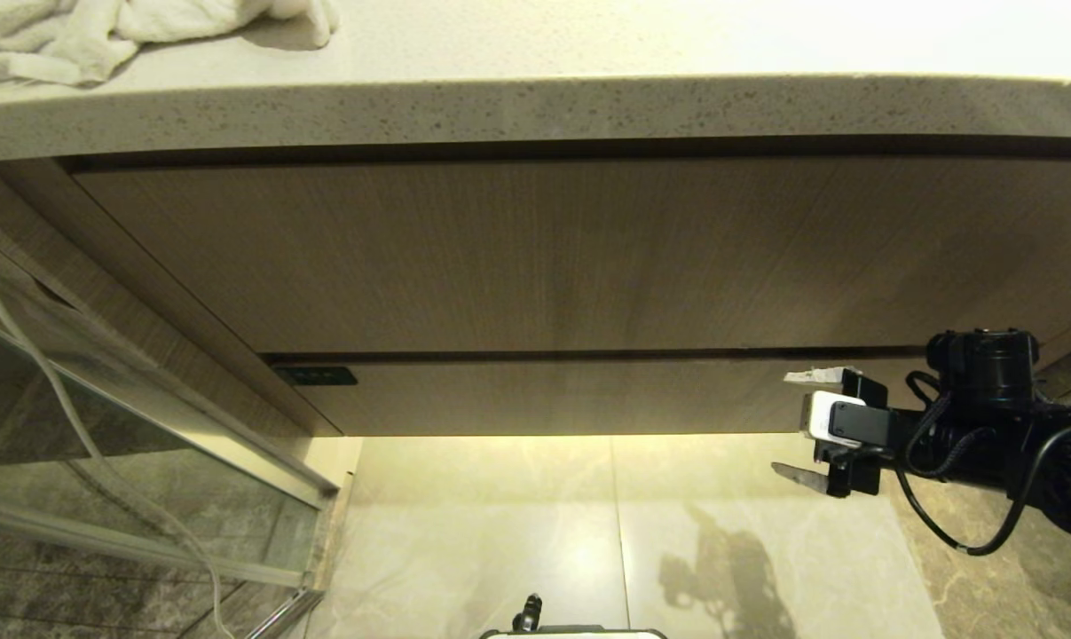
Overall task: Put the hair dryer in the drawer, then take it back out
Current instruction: Pull open the drawer
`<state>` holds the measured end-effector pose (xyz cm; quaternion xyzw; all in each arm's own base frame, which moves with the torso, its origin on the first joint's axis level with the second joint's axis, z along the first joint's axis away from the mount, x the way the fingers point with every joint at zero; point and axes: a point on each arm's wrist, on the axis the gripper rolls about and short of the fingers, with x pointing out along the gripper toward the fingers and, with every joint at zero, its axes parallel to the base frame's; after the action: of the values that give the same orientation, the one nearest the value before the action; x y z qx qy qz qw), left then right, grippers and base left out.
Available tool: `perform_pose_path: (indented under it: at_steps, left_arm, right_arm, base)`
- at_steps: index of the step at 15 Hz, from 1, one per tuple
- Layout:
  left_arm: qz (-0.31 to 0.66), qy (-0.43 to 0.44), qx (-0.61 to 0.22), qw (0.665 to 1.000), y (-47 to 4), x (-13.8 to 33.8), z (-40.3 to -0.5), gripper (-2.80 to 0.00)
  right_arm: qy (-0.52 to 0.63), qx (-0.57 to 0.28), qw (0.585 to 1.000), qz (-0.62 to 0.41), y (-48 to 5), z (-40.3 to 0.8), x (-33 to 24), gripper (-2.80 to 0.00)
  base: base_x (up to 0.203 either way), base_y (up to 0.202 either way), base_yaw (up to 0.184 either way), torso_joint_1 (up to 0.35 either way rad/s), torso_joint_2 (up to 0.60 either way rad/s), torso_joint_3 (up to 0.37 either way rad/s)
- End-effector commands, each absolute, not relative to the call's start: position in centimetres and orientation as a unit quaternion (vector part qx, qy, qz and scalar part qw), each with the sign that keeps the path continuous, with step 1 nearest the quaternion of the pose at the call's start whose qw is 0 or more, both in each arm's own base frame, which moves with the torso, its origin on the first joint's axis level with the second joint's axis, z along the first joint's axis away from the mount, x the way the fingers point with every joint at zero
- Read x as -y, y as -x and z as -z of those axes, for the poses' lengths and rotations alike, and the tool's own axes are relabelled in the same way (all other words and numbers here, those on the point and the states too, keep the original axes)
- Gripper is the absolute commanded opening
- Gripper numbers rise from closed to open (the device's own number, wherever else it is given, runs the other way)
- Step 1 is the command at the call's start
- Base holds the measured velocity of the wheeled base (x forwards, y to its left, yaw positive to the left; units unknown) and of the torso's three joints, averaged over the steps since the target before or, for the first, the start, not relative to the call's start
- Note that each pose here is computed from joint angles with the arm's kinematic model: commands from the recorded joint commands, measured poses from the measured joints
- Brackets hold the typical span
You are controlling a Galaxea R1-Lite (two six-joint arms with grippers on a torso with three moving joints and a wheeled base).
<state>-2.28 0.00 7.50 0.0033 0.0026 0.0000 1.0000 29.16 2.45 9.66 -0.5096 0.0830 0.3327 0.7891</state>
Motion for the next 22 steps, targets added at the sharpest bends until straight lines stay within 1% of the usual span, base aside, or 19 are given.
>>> perform_pose_path:
  at_steps: [1,6,15,22]
  left_arm:
    - [0.000,-0.004,-0.004,1.000,2.3,0.0,-7.5,-2.80]
    - [0.000,-0.004,-0.004,1.000,2.3,0.0,-7.5,-2.80]
    - [0.000,-0.003,-0.004,1.000,2.3,0.0,-7.5,-2.80]
    - [0.000,-0.003,-0.004,1.000,2.3,0.0,-7.5,-2.80]
  right_arm:
    - [0.510,-0.081,0.787,-0.338,-29.8,-9.0,-2.6,0.00]
    - [0.518,-0.060,0.788,-0.327,-32.4,-8.6,-3.0,0.00]
    - [0.518,-0.045,0.795,-0.311,-35.0,-7.8,-3.0,0.00]
    - [0.515,-0.063,0.800,-0.301,-37.1,-6.1,-1.8,0.00]
  base:
    - [0.000,0.000,0.000,0.000,0.00,0.000]
    - [0.000,0.000,0.000,0.000,0.00,0.000]
    - [0.000,0.000,0.000,0.000,0.00,0.000]
    - [0.000,0.000,0.000,0.000,0.00,0.000]
